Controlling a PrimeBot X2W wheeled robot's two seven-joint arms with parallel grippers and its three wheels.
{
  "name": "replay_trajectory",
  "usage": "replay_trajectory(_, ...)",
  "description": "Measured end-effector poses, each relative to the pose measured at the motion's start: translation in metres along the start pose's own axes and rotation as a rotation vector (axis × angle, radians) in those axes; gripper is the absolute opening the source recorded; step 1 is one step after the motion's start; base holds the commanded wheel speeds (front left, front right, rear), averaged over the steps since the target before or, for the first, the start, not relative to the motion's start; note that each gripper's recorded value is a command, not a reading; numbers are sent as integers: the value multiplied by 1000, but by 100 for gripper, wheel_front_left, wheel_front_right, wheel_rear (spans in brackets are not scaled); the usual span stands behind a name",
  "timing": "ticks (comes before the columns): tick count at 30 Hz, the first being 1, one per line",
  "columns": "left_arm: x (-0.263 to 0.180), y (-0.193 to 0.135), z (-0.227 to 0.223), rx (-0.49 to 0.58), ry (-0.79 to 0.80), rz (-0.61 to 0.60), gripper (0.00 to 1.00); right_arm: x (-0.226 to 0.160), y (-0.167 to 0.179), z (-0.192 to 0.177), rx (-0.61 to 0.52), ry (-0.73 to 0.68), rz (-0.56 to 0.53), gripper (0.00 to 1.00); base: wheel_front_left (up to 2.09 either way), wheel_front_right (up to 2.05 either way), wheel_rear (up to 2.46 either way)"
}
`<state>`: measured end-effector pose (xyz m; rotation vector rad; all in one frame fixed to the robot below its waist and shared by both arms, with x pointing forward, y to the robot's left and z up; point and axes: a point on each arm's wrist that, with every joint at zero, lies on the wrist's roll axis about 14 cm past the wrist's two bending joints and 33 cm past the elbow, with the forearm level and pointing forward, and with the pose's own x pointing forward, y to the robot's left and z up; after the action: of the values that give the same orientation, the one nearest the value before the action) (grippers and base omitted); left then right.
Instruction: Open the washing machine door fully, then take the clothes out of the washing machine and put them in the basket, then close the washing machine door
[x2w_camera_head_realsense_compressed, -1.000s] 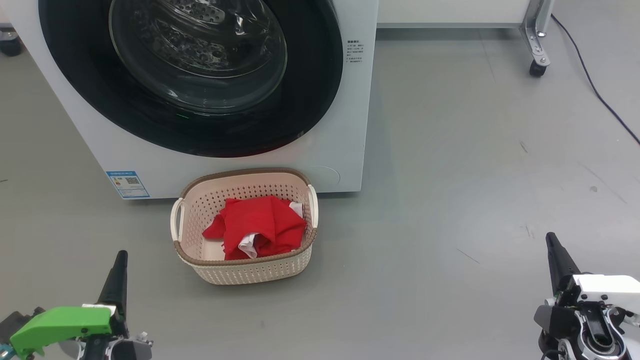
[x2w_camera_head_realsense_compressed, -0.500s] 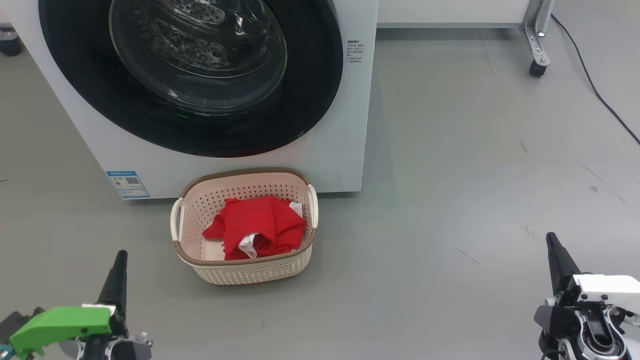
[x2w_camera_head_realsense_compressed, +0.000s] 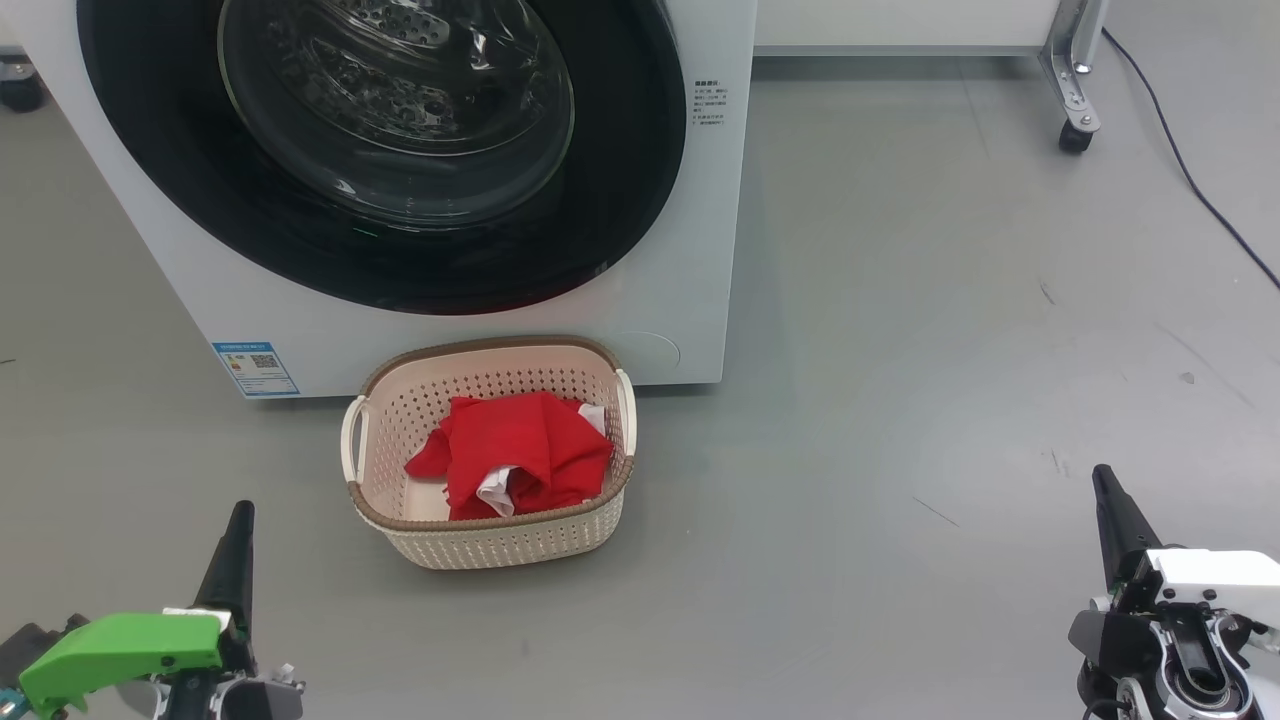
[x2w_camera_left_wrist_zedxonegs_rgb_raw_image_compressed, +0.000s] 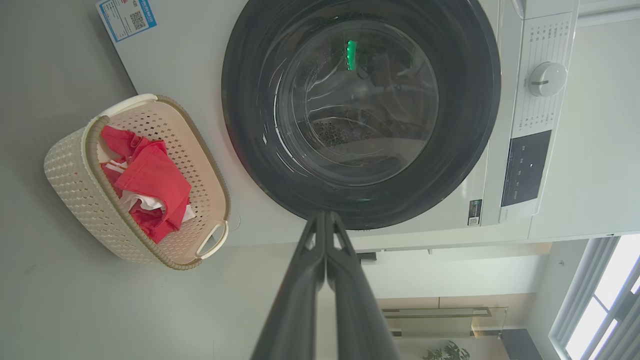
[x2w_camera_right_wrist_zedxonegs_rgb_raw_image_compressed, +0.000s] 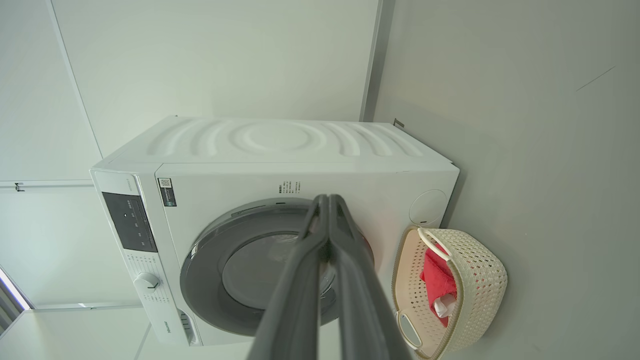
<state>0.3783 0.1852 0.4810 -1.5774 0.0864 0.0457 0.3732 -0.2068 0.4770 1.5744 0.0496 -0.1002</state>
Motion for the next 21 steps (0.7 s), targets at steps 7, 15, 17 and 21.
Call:
replay_trajectory(7, 0, 0, 0, 0, 0, 0, 0, 0, 0, 0, 1, 0, 0, 0, 0, 0, 0)
replay_trajectory(15, 0, 0, 0, 0, -1, 0, 0, 0, 0, 0, 1, -1, 0, 0, 0, 0, 0)
replay_trajectory(17, 0, 0, 0, 0, -1, 0, 0, 0, 0, 0, 1, -1, 0, 0, 0, 0, 0)
replay_trajectory(21, 0, 0, 0, 0, -1, 0, 0, 0, 0, 0, 2, -1, 0, 0, 0, 0, 0)
